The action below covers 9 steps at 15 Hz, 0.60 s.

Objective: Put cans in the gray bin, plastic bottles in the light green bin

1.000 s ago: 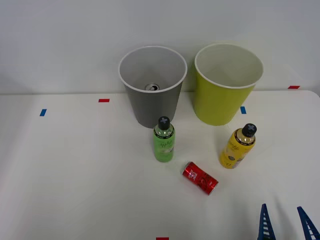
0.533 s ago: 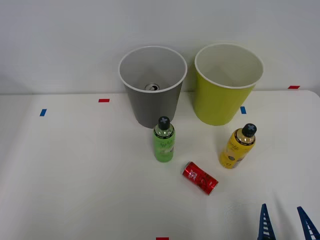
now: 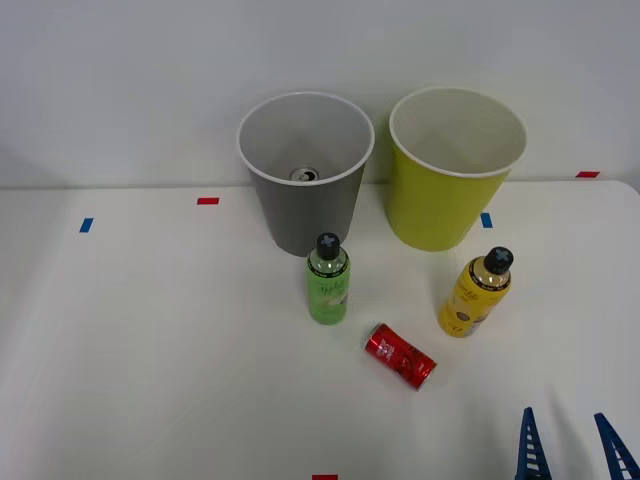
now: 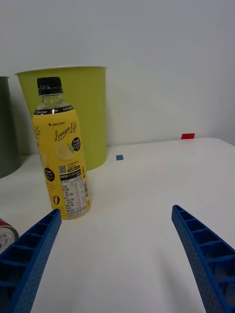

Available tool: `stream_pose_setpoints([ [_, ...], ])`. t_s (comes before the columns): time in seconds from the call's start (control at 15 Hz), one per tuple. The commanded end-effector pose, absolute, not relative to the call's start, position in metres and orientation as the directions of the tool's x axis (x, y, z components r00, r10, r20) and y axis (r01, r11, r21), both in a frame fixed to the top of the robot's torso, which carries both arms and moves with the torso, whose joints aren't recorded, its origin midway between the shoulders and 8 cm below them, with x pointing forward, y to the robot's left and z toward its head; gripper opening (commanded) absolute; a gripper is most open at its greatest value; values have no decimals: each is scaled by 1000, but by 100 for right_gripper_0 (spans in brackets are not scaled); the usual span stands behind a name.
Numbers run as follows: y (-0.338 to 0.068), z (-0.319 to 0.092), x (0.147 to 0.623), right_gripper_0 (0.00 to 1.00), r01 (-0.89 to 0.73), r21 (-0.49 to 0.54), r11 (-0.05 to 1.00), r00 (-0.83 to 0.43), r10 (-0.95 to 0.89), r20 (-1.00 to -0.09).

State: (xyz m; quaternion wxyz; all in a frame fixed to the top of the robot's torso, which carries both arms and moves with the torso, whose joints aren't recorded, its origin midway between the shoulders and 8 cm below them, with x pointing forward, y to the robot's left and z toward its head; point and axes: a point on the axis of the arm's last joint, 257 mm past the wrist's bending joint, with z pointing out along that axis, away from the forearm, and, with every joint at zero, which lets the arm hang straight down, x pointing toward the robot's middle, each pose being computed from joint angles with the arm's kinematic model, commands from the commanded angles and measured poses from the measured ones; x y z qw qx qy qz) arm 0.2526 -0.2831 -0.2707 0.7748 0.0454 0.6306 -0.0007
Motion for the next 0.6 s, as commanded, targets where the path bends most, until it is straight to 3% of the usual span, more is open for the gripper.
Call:
stream_pose_setpoints([
  [0.07, -283, -271, 253, 77, 58, 69, 996, 205, 56, -977],
  [0.6, -283, -271, 253, 77, 58, 69, 996, 205, 56, -977],
])
